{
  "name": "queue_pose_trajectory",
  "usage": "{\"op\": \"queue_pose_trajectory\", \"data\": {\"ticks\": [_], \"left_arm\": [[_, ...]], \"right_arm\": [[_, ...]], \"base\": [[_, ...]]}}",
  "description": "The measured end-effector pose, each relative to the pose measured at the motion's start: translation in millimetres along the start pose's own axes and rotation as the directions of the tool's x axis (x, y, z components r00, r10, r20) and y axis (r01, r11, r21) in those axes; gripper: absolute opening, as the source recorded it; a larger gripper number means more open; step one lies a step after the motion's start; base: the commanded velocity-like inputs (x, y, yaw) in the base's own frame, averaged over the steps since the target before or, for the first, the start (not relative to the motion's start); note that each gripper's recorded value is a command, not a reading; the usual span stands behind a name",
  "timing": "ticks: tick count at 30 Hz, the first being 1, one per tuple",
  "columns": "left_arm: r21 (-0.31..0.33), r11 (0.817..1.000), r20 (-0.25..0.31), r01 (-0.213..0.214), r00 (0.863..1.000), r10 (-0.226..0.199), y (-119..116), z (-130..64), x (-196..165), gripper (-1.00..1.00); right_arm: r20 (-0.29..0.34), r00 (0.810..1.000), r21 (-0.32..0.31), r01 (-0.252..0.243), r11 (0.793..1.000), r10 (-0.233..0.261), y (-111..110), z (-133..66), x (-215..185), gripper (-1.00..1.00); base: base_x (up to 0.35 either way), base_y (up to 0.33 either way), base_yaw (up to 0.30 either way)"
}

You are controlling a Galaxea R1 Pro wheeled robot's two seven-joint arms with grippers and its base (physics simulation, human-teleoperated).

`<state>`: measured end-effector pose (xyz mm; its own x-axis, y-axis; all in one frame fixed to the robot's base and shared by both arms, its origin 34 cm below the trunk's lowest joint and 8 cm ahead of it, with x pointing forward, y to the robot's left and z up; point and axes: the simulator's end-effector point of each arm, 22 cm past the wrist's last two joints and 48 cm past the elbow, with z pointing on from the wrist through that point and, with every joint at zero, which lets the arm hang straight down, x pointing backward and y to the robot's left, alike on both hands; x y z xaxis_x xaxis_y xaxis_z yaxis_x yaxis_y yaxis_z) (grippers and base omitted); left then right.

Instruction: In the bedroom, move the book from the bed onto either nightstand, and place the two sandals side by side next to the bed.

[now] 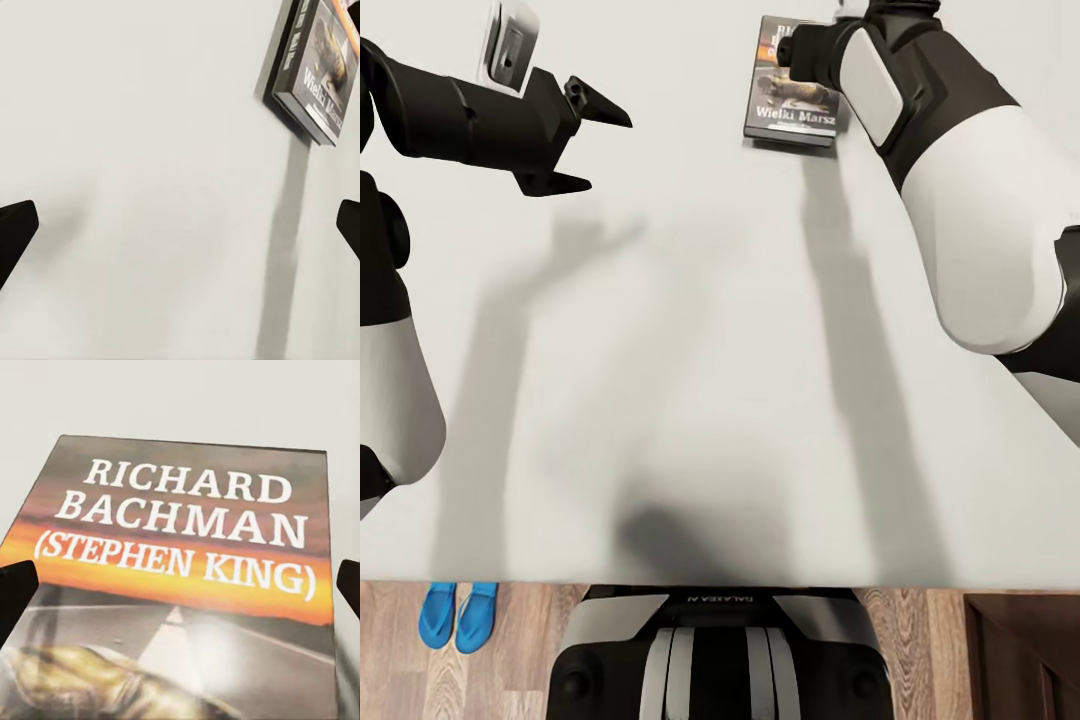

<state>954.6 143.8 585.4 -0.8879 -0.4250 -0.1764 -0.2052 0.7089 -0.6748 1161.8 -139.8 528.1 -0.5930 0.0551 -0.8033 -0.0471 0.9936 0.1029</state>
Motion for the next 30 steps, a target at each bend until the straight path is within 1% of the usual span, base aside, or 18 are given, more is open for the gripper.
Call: {"op": "queue_pose_trajectory", "data": {"ticks": [9, 30], "left_arm": [[-0.006, 1.0, 0.003, -0.003, 1.0, 0.003, 1.9, 0.9, 0.6, 1.0], [-0.014, 1.0, 0.011, -0.012, 1.0, 0.012, 3.1, -0.6, 1.4, 1.0]], "right_arm": [[0.004, 1.0, -0.038, 0.002, 0.999, -0.002, 7.4, 1.6, 3.6, 1.0], [-0.01, 1.0, -0.047, 0.007, 0.999, -0.007, 10.2, 2.3, 8.4, 1.0]], "base": [[0.0, 0.0, 0.0], [-0.004, 0.0, 0.0]]}}
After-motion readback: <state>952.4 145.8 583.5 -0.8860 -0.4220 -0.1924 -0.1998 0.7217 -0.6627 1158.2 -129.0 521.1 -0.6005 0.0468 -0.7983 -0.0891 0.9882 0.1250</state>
